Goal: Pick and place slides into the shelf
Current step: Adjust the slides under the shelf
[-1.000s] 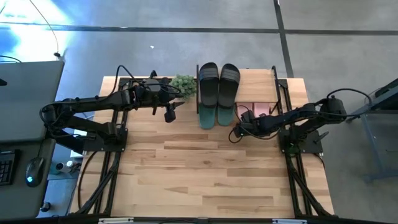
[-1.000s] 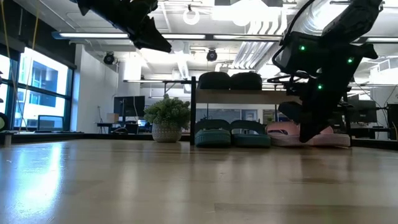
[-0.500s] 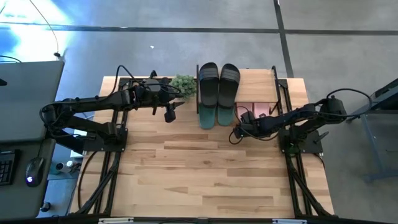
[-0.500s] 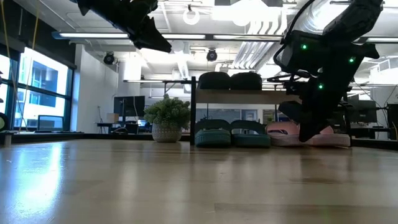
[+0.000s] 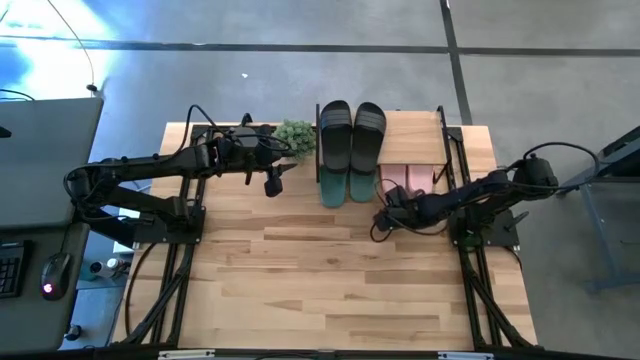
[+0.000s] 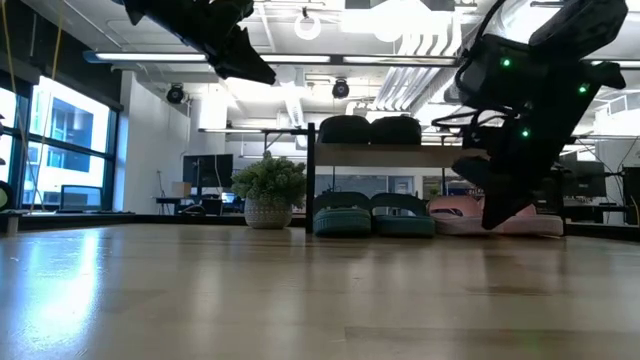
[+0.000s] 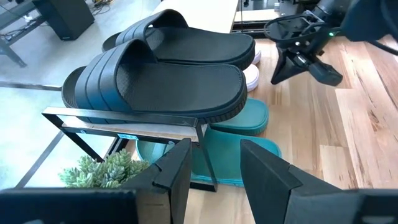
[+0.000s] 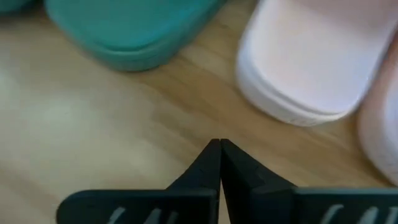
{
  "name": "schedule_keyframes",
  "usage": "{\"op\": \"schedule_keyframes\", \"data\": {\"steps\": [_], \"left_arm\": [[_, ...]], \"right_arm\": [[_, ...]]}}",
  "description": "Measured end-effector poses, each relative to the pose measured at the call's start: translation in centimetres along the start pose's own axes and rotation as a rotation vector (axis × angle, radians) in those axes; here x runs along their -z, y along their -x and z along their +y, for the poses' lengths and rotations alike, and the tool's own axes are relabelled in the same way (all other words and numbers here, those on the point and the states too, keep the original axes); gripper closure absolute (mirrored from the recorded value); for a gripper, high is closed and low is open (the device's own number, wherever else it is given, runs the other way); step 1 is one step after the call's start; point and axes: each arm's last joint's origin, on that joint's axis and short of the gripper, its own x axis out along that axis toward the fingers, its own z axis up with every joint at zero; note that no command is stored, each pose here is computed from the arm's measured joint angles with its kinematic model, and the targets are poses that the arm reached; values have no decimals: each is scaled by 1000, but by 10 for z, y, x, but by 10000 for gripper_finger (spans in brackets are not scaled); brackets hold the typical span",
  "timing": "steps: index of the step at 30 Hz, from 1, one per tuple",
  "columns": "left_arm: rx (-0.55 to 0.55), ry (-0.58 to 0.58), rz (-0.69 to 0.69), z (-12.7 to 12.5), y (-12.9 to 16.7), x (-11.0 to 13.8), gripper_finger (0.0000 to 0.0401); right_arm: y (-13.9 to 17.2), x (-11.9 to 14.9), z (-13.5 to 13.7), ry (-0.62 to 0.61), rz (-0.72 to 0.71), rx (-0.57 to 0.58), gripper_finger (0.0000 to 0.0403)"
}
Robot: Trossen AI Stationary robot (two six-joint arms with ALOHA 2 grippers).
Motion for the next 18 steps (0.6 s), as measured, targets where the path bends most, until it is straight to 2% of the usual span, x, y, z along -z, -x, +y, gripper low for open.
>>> {"op": "schedule_keyframes", "data": {"steps": [3,9,12,18], "left_arm": [[0,0,0,0,0,0,279],[0,0,0,0,0,0,279],[0,0,0,0,0,0,279],[0,0,0,0,0,0,279]], "right_arm": [[3,1,7,20,-11,-66,403],[9,-9,29,25,-95,-293,403],[9,-12,31,34,-131,-309,403],[1,-13,31,34,-117,-282,403]]}}
